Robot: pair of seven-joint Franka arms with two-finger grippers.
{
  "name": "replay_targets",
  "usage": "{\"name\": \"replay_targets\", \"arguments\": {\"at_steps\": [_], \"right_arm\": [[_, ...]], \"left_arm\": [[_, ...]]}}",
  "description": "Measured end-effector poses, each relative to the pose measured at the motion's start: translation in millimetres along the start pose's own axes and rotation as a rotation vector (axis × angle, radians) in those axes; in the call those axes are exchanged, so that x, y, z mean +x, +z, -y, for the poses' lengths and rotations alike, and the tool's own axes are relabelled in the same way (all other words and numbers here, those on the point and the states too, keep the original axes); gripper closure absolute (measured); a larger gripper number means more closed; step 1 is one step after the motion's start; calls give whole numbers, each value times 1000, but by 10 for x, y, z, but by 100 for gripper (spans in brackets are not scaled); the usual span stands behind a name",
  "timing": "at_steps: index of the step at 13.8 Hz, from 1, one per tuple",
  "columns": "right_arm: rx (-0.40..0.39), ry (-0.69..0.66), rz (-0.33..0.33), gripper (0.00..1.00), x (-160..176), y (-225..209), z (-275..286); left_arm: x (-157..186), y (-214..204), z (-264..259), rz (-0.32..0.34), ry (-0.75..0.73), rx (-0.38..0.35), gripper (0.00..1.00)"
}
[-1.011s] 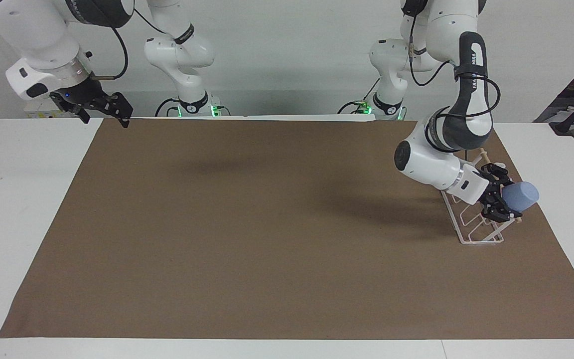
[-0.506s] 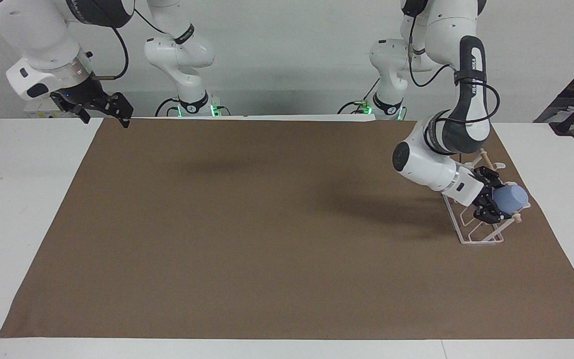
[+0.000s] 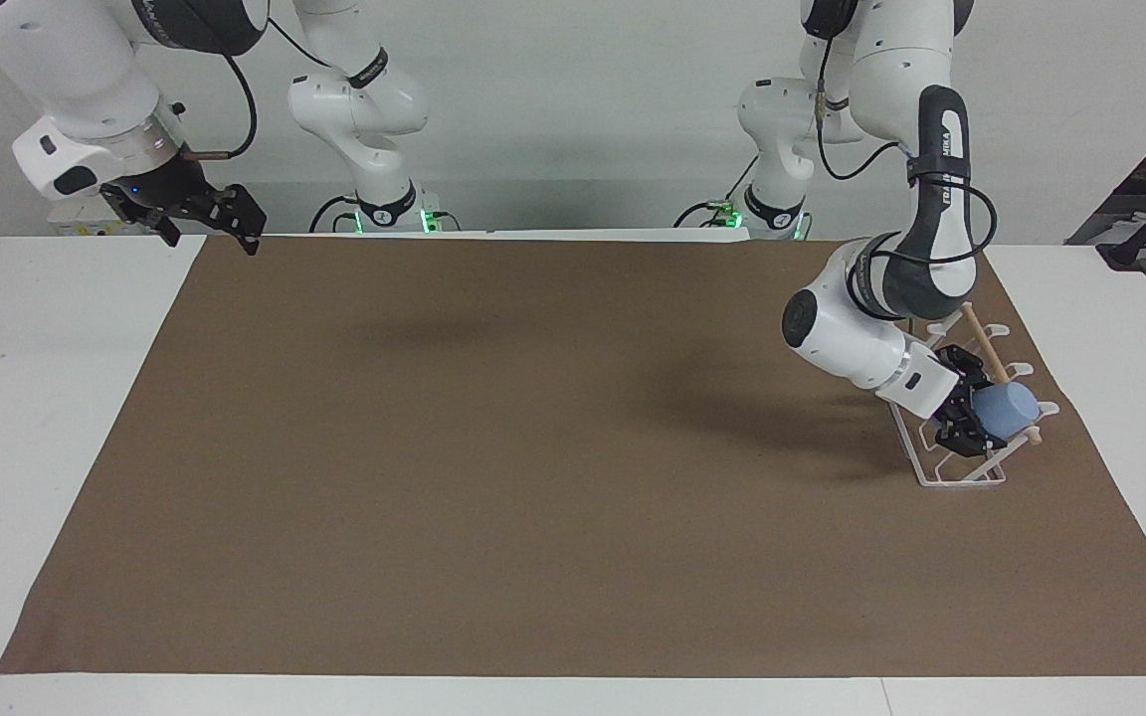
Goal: Hang cup on cup holder
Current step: 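Lower the cup onto the rack peg with the left gripper, then open the left gripper and lift away from the cup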
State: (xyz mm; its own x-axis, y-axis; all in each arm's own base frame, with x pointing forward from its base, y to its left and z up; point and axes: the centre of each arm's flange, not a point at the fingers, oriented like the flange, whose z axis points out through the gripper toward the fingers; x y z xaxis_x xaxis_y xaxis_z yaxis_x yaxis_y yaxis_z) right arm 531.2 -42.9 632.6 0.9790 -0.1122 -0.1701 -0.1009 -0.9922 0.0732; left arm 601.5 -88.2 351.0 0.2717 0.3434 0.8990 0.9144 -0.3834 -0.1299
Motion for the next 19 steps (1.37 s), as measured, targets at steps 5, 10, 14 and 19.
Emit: {"name": "replay_targets", "arguments": {"at_steps": [5, 10, 14, 19], "right_arm": [[0, 0, 0, 0, 0, 0, 0], [0, 0, 0, 0, 0, 0, 0], [0, 0, 0, 0, 0, 0, 0], [0, 0, 0, 0, 0, 0, 0]], "left_arm": [[125, 3, -25, 2, 3, 8, 0], [976, -324, -125, 178, 80, 62, 0], [1629, -632, -24, 387, 251, 48, 0], [1668, -606, 97, 745, 380, -33, 0]]}}
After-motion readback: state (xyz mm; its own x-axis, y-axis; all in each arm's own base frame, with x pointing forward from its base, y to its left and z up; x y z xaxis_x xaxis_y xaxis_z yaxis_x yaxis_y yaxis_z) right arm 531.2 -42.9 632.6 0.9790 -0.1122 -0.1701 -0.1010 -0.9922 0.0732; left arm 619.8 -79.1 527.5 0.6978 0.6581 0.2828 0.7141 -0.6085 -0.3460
